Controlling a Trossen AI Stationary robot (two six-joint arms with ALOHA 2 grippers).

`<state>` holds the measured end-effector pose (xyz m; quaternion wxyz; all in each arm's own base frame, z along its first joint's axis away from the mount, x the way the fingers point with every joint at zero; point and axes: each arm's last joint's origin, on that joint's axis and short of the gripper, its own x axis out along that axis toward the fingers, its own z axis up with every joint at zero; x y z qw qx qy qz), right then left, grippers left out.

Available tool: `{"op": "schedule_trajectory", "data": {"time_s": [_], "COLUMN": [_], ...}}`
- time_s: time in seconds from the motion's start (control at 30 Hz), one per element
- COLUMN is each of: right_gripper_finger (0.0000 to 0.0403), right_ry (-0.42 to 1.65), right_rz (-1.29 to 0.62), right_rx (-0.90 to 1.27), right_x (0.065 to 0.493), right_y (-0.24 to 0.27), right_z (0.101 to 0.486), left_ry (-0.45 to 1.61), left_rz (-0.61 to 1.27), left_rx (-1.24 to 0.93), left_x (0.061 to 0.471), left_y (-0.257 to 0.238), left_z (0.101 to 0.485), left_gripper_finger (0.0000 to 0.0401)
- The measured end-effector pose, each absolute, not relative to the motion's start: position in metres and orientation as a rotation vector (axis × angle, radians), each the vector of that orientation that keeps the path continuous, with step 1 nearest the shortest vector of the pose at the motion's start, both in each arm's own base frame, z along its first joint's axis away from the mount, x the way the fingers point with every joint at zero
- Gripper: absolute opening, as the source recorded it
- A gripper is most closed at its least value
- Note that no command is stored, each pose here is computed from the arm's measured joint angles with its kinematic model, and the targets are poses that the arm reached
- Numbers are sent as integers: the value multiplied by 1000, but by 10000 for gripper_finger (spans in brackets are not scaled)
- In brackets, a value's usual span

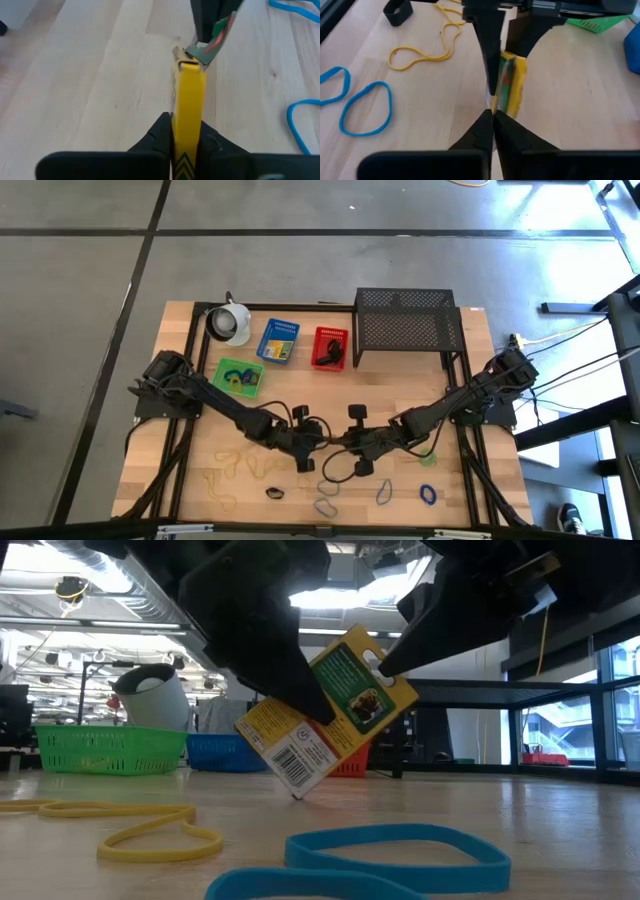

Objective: Pick & Place Office Desk Supplies
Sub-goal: Put the yellow crayon box into the blue bin

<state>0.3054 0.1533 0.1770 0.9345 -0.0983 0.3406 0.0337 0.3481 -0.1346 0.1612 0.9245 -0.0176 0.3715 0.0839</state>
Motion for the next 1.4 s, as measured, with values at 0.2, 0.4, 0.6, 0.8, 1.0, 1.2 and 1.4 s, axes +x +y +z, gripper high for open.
{"op": "schedule_trajectory", "data": {"time_s": [0.2,0.4,0.6,0.8,1.0,1.2,1.4], "right_gripper_finger": [70,147,207,221,212,200,191], "right_ry": [698,701,698,616,570,575,569], "right_rz": [66,33,-98,-249,-362,-376,-386], "right_rx": [-183,-201,-191,-43,-65,-91,-84], "right_x": [305,296,270,252,249,250,251], "right_y": [154,148,130,117,113,114,113], "right_z": [177,192,229,255,258,256,256], "left_ry": [762,763,776,753,729,738,788], "left_rz": [176,174,199,358,585,796,970], "left_rx": [-35,-27,-1,65,118,122,60], "left_x": [348,348,348,343,329,317,310], "left_y": [-134,-134,-124,-89,-44,3,50], "left_z": [161,161,165,193,225,241,235], "left_gripper_finger": [32,27,29,30,30,31,29]}}
